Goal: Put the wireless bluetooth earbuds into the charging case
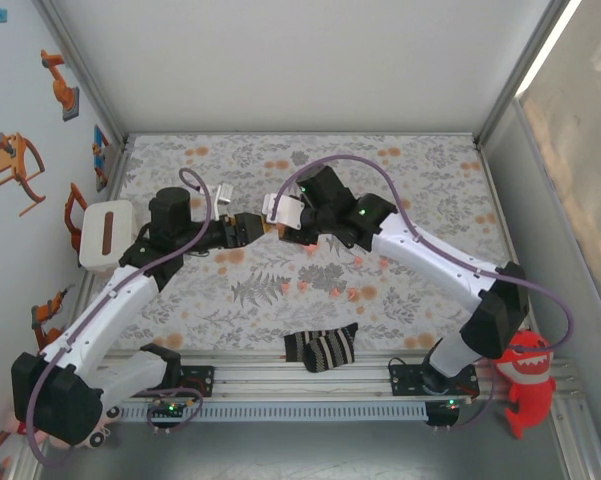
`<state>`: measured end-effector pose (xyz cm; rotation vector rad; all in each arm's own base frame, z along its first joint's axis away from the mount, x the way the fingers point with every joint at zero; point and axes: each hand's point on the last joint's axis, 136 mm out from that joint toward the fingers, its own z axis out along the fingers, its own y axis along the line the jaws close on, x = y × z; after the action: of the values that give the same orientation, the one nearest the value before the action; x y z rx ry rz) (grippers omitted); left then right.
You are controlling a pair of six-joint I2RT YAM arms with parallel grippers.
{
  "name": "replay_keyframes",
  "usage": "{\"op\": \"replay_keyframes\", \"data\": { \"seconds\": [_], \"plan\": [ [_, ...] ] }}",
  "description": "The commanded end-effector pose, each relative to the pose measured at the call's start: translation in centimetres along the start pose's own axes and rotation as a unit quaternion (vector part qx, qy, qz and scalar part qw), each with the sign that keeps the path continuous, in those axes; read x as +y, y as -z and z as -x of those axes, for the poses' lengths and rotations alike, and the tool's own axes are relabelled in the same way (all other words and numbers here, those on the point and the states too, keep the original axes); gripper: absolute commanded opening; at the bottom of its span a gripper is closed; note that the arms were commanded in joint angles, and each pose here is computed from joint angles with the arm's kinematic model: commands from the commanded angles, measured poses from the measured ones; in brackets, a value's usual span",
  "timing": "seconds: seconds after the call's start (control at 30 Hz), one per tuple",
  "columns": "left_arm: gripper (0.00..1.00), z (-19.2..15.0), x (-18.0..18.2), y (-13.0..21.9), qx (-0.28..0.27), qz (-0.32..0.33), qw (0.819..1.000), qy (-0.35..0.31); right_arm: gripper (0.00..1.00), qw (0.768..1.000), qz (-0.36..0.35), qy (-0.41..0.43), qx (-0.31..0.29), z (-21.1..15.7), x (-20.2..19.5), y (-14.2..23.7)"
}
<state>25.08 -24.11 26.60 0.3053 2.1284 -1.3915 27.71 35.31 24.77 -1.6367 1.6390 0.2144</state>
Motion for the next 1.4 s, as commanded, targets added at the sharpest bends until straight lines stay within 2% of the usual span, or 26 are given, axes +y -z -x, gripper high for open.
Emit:
{"op": "replay_keyframes", "data": {
  "seconds": [0.0,0.1,0.3,0.73,1.37],
  "plan": [
    [0.72,1.7,-0.8,-0.3,-0.025,-0.01,0.999,-0.022,0.35,1.0,-0.002,0.004,-0.027,1.4,0.3,1.5],
    [0.67,1.8,-0.8,-0.8,-0.022,-0.017,0.999,-0.02,0.35,0.999,0.004,0.004,-0.034,1.8,0.5,1.6],
    [0.65,1.0,-1.3,-1.9,0.002,-0.031,0.999,-0.03,0.35,0.999,0.01,0.008,-0.041,2.4,0.8,1.6],
    [0.44,0.0,-1.9,-3.3,0.035,-0.047,0.997,-0.041,0.35,0.999,0.009,0.01,-0.039,2.7,0.7,1.4],
    [0.32,-1.1,-1.9,-2.8,0.057,-0.034,0.996,-0.053,0.35,1.0,-0.006,0.018,-0.009,1.4,0.3,0.6]
  ]
}}
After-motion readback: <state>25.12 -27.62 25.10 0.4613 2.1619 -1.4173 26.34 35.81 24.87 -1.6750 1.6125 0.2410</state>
